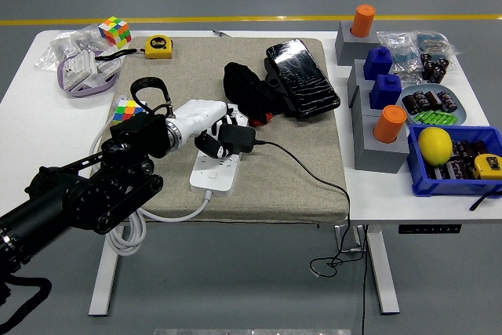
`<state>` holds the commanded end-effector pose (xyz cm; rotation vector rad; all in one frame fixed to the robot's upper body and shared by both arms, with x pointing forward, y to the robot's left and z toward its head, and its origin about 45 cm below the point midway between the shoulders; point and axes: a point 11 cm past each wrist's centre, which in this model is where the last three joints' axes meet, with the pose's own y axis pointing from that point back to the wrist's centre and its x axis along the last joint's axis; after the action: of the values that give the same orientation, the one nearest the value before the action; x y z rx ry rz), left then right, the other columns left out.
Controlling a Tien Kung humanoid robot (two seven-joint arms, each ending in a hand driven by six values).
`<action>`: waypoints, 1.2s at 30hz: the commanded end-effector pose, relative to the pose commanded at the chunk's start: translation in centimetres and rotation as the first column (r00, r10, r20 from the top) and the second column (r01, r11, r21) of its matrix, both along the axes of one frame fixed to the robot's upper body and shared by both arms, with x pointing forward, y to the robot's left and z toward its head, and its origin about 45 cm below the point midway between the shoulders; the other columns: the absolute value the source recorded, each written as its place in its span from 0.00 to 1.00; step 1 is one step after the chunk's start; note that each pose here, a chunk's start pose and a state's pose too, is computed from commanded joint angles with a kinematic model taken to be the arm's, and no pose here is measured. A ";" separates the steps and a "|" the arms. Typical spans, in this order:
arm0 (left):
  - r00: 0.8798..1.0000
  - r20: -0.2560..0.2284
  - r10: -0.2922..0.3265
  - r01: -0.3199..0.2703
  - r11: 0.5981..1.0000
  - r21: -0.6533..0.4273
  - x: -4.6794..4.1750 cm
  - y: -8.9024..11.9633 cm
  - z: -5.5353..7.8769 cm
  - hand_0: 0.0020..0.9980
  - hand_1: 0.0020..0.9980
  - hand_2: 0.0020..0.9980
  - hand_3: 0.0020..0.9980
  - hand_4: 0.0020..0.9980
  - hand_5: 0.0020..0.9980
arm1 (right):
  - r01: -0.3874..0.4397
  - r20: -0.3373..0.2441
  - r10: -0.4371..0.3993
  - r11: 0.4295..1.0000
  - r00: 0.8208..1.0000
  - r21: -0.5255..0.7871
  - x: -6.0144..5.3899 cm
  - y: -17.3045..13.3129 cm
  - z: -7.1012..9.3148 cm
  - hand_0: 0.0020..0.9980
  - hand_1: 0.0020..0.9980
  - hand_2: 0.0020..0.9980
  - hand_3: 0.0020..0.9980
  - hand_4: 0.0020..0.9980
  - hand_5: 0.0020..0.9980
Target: Pull the plug out and thorw away
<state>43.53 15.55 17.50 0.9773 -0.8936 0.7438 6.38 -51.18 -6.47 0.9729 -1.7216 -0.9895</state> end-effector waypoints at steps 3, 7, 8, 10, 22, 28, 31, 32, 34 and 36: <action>1.000 0.009 -0.006 0.006 1.000 -0.002 0.13 -0.1 0.4 0.36 0.43 0.46 0.55 0.70 0.00 | 0.001 -0.002 -0.001 1.000 1.000 0.001 -0.1 0.0 0.0 0.57 0.65 0.67 0.57 0.97 0.50; 1.000 0.011 -0.005 0.005 1.000 0.014 0.30 0.0 0.9 0.35 0.37 0.42 0.52 0.72 0.00 | 0.003 -0.005 -0.003 1.000 1.000 0.001 -0.3 0.0 -0.1 0.56 0.65 0.67 0.57 0.97 0.50; 1.000 0.013 -0.006 0.006 1.000 0.014 0.30 -0.1 1.0 0.35 0.37 0.42 0.52 0.72 0.00 | 0.003 -0.005 -0.003 1.000 1.000 0.001 -0.3 0.0 -0.1 0.56 0.65 0.67 0.57 0.97 0.50; 0.999 0.026 -0.019 0.019 1.000 -0.001 0.11 -0.6 1.6 0.35 0.37 0.42 0.52 0.72 0.00 | 0.005 -0.003 -0.005 1.000 1.000 0.001 -0.3 0.1 -0.1 0.56 0.65 0.67 0.57 0.97 0.50; 0.982 0.019 -0.188 0.188 0.968 -0.168 -3.86 -7.8 1.9 0.35 0.38 0.42 0.53 0.71 0.00 | 0.004 0.002 -0.004 1.000 1.000 0.007 -0.1 0.3 -0.2 0.57 0.65 0.67 0.57 0.97 0.50; 0.982 -0.029 -0.189 0.183 0.974 -0.130 -4.03 -8.4 -0.3 0.36 0.39 0.42 0.54 0.72 0.00 | 0.001 0.003 -0.001 1.000 1.000 0.006 0.0 0.3 -0.1 0.57 0.65 0.67 0.57 0.97 0.50; 0.983 -0.036 -0.178 0.173 0.978 -0.114 -3.82 -8.1 -1.0 0.38 0.44 0.45 0.55 0.75 0.00 | 0.000 -0.001 0.000 1.000 1.000 0.007 -0.1 0.3 -0.2 0.57 0.65 0.67 0.57 0.97 0.50; 0.984 -0.037 -0.175 0.170 0.979 -0.112 -3.77 -8.0 -1.1 0.38 0.44 0.45 0.55 0.75 0.00 | 0.001 -0.002 -0.001 1.000 1.000 0.007 -0.2 0.3 -0.2 0.57 0.65 0.67 0.57 0.97 0.50; 0.985 -0.037 -0.169 0.164 0.981 -0.106 -3.66 -7.8 -1.3 0.38 0.44 0.45 0.55 0.75 0.00 | 0.003 -0.004 -0.003 1.000 1.000 0.008 -0.3 0.3 -0.2 0.57 0.65 0.67 0.57 0.97 0.50; 0.986 -0.031 -0.165 0.161 0.982 -0.099 -3.55 -7.7 -1.3 0.47 0.54 0.52 0.57 0.79 0.00 | 0.003 -0.004 -0.003 1.000 1.000 0.009 -0.3 0.3 -0.2 0.57 0.65 0.67 0.57 0.97 0.50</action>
<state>39.98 7.82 16.15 0.8201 -0.8838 0.6203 6.08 -50.88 -6.69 0.9735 -1.7170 -1.0012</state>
